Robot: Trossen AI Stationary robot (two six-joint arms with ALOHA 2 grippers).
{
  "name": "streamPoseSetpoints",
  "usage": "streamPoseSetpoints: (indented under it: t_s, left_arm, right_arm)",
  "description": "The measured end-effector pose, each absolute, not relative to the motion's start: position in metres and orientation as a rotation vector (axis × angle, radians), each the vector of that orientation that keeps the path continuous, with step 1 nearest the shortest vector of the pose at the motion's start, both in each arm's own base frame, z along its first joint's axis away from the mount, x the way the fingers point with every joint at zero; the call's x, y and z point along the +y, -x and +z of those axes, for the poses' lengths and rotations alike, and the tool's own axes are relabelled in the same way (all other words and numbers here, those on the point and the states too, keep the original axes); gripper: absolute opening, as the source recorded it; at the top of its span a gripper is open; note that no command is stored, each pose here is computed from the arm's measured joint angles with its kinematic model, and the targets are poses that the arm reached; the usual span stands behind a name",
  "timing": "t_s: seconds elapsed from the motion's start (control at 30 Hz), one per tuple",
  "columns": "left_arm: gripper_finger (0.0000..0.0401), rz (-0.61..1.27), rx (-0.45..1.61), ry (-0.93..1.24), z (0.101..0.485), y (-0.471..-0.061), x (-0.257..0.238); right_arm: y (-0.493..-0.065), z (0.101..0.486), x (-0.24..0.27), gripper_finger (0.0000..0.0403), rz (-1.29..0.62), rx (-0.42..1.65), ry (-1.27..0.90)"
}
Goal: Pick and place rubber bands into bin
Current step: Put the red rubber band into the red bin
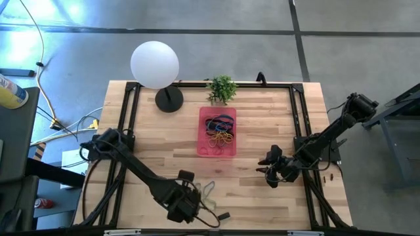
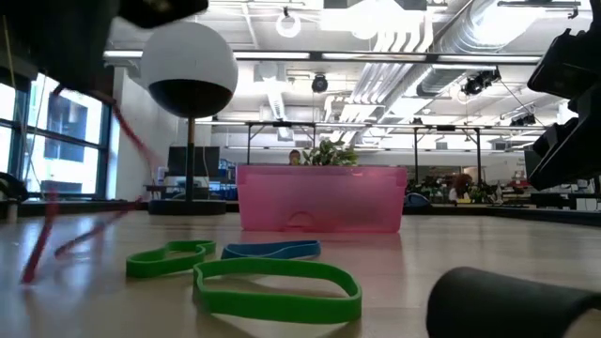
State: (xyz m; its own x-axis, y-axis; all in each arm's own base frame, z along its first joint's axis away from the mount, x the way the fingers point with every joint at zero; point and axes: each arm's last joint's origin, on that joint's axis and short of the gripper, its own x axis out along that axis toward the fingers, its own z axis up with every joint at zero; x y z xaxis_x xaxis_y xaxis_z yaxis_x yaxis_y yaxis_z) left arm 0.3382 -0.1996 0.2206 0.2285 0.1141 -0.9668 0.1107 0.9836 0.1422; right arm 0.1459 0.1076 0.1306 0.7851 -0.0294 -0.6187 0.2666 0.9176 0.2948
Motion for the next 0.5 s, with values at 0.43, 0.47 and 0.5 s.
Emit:
streamPoseSetpoints:
  t_s: [0.43,0.47,0.5]
  left_arm:
    - [0.0000,0.263,1.048,-0.215,0.287,-0.337,-0.148]
    - [0.0000,0.278,1.029,-0.226,0.291,-0.339,-0.142]
    - [0.0000,0.293,1.013,-0.234,0.295,-0.340,-0.135]
  right_arm:
    - [-0.146,0.131,0.108,0.0129,-0.165,0.650,-0.383]
    - [-0.146,0.131,0.108,0.0129,-0.165,0.650,-0.383]
    - [-0.146,0.131,0.108,0.0129,-0.165,0.650,-0.383]
